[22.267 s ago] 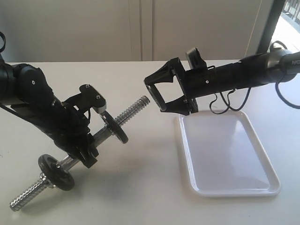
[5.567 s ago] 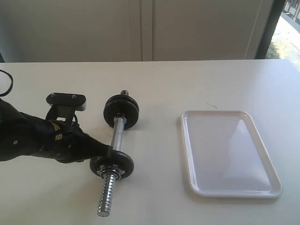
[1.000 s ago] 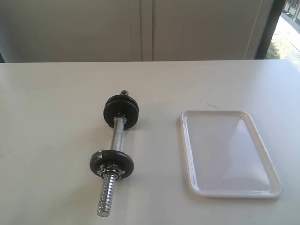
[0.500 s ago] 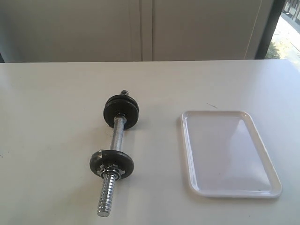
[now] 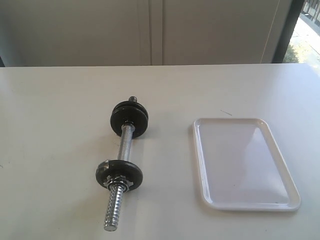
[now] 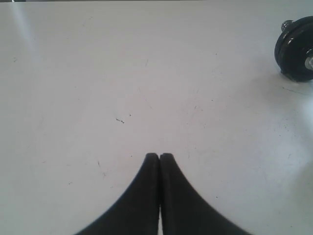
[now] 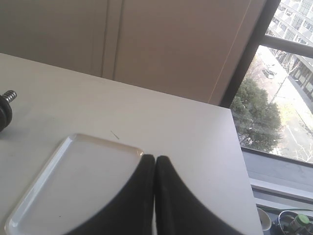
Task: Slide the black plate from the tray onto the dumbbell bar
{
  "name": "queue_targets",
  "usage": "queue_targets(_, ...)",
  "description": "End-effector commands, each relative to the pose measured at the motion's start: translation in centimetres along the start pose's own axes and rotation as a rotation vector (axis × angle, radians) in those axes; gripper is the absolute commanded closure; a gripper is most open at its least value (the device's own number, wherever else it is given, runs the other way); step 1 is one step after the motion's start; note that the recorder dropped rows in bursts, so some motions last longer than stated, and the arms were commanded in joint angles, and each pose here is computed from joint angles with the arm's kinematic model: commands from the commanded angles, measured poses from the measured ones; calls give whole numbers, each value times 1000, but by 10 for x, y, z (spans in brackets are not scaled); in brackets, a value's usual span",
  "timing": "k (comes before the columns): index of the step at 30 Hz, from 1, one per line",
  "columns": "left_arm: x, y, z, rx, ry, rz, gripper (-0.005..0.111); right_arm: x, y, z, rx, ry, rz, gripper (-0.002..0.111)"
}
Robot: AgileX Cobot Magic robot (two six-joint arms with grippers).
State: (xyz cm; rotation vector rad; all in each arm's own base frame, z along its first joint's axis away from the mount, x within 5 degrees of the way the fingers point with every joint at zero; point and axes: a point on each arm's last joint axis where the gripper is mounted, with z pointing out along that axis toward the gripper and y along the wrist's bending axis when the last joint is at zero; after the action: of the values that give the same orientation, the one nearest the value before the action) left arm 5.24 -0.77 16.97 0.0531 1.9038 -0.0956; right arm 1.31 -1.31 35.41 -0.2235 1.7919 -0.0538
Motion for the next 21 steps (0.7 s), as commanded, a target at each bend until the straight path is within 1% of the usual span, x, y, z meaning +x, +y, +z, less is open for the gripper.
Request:
queue_targets(1, 0, 0, 0, 1, -7, -5, 107, 1, 0, 0, -2, 1, 2, 108)
queue_targets(6, 0, 0, 0, -3, -6, 0, 107, 1, 0, 0, -2, 1, 2, 108)
queue_targets(10, 0, 3, 0, -52, -7, 4, 107, 1, 0, 0, -2, 1, 2, 108)
queue_targets(11, 0, 4, 0, -59, -6, 12, 107, 1, 0, 0, -2, 1, 2, 108)
queue_targets(15, 1, 8, 0, -111, 5, 132, 107, 1, 0, 0, -2, 1, 2, 108)
queue_targets(21, 1, 9, 0, -116, 6, 146, 107, 1, 0, 0, -2, 1, 2, 108)
